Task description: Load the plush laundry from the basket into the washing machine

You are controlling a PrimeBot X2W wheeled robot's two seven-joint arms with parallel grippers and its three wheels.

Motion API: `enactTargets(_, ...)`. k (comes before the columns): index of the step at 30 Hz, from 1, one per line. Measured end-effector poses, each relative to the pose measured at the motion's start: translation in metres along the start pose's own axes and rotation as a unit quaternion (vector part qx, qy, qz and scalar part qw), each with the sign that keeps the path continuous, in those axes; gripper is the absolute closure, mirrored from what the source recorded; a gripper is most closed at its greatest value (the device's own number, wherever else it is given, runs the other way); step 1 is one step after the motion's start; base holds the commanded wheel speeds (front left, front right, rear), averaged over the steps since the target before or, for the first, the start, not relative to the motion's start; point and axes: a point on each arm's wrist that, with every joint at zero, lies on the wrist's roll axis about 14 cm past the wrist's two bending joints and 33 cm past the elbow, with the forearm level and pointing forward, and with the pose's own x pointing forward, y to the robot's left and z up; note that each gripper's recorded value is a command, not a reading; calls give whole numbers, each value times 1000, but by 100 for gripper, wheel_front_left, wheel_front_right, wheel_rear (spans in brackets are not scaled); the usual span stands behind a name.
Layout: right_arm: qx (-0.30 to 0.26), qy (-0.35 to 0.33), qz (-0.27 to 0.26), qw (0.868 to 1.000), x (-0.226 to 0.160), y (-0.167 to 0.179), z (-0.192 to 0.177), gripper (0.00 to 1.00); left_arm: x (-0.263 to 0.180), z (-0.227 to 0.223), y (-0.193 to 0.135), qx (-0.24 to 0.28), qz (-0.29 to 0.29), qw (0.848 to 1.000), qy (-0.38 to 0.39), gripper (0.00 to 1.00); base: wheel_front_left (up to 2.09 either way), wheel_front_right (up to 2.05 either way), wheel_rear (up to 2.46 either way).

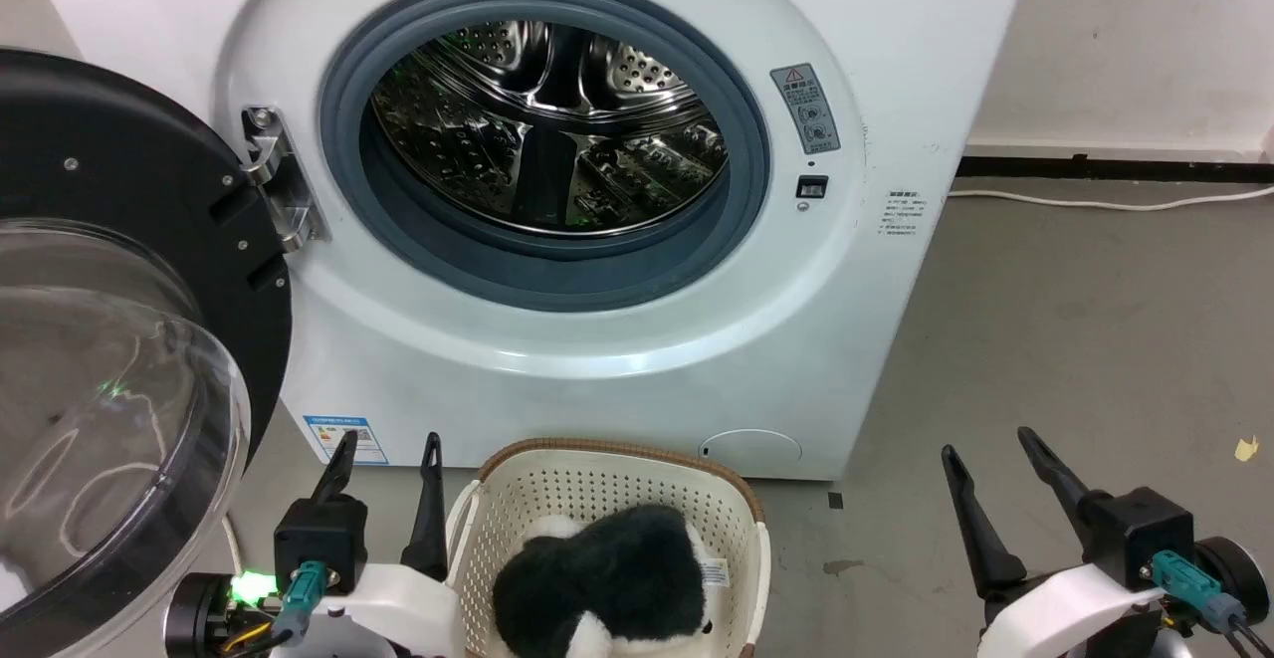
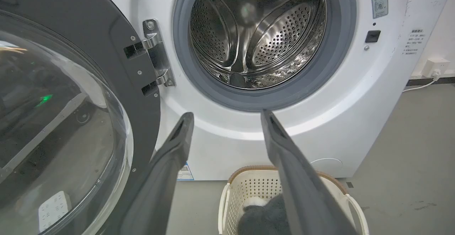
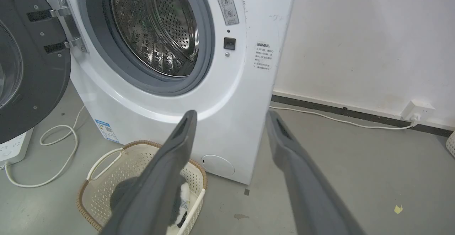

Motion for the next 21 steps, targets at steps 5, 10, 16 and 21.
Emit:
enactTargets(5,3,1,-7,1000,0,-5,-3,0,3,-3,-6,0,-7,1000,2,0,0,0,0)
enactTargets(10,8,8,-14,1000,0,-9,-9,0,8,-10,-14,-1,-16,1000,9,0,0,0,0)
enactTargets(16,12,11,-25,1000,3,-17,-14,0,19,-18,-24,-2,-31,999,16,0,0,0,0)
enactTargets(21,16,13,-35,999,7,-24,-18,0,30,-28,-36,1,-49,998,25,0,0,0,0)
